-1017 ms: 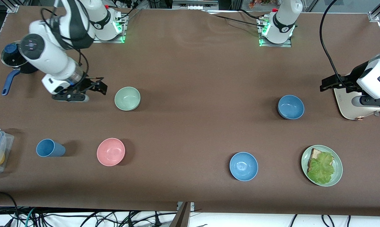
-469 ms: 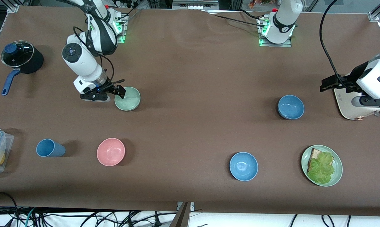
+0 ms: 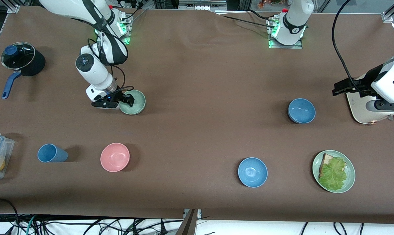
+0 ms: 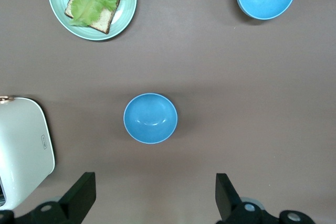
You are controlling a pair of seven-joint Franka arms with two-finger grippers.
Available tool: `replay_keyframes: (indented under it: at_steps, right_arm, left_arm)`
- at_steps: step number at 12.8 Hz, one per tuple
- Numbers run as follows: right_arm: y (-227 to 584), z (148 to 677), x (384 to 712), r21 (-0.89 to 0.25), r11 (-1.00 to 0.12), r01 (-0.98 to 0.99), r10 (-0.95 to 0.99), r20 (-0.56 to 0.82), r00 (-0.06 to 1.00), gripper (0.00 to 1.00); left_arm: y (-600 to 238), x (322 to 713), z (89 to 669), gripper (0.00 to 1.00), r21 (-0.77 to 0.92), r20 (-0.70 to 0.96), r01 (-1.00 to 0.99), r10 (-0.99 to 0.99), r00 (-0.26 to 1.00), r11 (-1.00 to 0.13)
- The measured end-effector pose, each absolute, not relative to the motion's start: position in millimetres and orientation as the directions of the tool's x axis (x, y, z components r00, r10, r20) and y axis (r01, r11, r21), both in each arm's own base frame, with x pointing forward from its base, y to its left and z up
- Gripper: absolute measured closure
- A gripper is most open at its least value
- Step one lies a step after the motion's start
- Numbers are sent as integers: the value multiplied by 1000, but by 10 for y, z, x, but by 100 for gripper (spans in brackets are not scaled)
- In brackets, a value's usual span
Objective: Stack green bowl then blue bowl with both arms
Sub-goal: 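Grasp the green bowl rim and slide it toward the table middle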
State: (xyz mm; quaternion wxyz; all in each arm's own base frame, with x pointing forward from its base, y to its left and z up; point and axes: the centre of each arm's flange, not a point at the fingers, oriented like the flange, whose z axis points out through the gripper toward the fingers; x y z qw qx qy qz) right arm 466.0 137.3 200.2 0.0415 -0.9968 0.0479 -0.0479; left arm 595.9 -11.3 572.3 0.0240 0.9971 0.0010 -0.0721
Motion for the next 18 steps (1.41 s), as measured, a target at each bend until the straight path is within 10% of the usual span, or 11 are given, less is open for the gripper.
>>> replay_keyframes:
  at_steps: [6,14,18]
  right_arm:
    - [1440,2202,4726,-98,-992,-78,-90,128,988,96]
    - [3087,2903,5299,-208,-951,-229,-253,95,963,96]
    - [3963,2441,5579,-251,-926,-283,-306,58,950,96]
  left_arm:
    - [-114,5982,5678,0,47,-151,6,-1,989,-999]
    - [-108,6002,5646,0,47,-155,7,0,988,-999]
    - [-30,6016,5593,0,45,-166,21,13,986,-999]
